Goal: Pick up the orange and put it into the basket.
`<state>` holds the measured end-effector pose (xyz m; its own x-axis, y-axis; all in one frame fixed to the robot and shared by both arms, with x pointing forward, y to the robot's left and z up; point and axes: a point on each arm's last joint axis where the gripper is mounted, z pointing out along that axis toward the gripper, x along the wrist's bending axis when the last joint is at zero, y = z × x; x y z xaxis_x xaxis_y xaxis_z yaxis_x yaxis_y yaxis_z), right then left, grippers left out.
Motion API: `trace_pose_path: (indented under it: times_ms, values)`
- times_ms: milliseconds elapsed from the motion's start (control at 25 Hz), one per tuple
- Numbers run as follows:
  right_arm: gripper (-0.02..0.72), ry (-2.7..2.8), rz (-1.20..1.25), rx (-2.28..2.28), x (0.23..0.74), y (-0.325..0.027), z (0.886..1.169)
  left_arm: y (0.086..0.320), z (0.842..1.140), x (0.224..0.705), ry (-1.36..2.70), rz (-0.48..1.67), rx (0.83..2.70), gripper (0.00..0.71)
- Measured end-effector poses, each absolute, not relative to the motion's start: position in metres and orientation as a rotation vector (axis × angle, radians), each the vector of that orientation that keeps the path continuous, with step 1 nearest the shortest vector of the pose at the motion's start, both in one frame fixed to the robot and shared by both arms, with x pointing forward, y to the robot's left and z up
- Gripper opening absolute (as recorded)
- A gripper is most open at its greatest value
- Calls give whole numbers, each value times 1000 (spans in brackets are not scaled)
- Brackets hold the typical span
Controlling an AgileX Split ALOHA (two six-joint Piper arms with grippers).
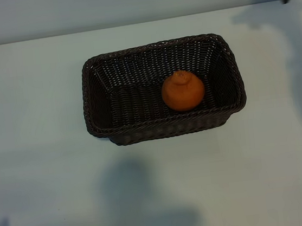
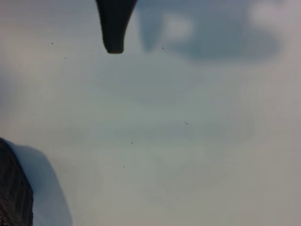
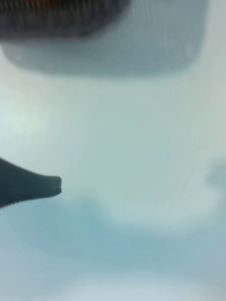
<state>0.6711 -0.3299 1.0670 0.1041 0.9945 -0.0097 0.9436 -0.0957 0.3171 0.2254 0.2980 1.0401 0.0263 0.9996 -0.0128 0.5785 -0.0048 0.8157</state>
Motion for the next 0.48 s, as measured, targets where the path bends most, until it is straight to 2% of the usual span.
trace_pose_path:
  times_ms: [240,480]
  values:
    - [562,1806,315,2231,662,-376,1073,298,1040,225,1627,825,1654,593]
    - [556,1714,378,2219,629,-394,1113,298,1040,225,1627,825,1654,593]
